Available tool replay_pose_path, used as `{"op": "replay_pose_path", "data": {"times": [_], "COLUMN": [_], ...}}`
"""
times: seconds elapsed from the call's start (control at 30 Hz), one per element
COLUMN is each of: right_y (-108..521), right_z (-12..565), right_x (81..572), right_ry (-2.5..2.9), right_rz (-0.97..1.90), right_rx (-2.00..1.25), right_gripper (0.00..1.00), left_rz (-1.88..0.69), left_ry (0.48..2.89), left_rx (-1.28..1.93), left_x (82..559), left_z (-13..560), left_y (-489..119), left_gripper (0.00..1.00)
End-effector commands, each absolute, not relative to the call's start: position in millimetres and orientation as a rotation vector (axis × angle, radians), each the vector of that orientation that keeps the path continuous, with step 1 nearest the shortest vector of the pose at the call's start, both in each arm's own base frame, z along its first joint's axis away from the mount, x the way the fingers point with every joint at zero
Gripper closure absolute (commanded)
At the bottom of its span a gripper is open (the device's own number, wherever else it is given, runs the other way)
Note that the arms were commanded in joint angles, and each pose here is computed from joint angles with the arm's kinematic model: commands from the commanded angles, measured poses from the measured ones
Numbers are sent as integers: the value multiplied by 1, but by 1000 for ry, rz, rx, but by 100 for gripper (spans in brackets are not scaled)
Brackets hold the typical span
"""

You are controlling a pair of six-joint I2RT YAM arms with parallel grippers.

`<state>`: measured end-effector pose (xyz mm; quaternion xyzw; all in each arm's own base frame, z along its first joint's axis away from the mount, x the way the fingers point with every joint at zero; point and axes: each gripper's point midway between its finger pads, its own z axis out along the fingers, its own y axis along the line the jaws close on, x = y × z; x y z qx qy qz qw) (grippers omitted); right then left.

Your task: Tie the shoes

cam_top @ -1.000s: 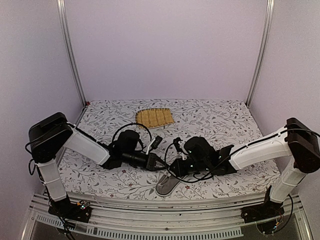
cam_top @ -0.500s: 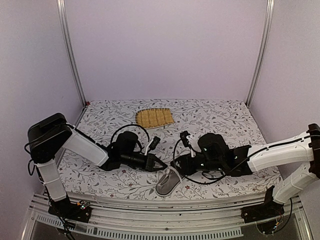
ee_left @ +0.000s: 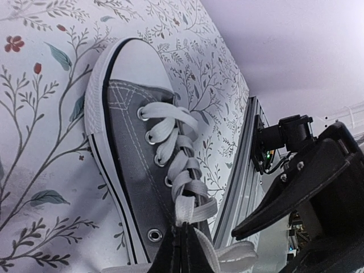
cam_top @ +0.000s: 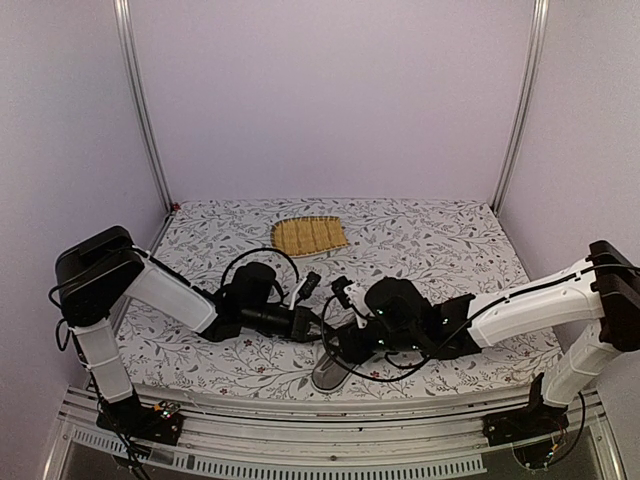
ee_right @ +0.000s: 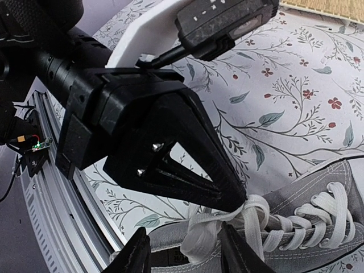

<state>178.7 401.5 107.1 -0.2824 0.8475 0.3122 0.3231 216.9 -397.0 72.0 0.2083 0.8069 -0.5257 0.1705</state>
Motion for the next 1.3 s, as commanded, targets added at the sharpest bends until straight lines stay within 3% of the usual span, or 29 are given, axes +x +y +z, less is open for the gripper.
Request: {"op": "replay_pose_path", "data": {"times": [0.0, 0.17, 0.37, 0.47, 0.53, 0.67, 1.27], "right_y": [407, 406, 401, 402, 405, 407, 344], "right_z": [113, 109, 101, 99, 101, 104, 93], "right_x": [190, 191, 190, 189, 188, 187, 227], "right_ry": [2209, 2225, 2253, 2258, 2252, 2241, 2350], "right_rz": [756, 731, 713, 719, 737, 766, 646], "right_rx": [-718, -712, -702, -707, -711, -710, -437], "right_gripper": [62, 79, 72, 73, 78, 97, 98], "left_rz": [-1508, -1503, -1502, -1502, -1503, -1496, -1425], "left_ry": [2249, 2247, 2247, 2247, 2248, 2247, 2261], "left_rx": [594, 590, 591, 591, 591, 590, 545], "left_x": [218, 219, 219, 218, 218, 219, 227], "left_z": [84, 84, 84, 84, 84, 84, 78], "left_y": [-396, -395, -395, -395, -395, -394, -382], "left_gripper": [100, 100, 100, 100, 100, 100, 100]}}
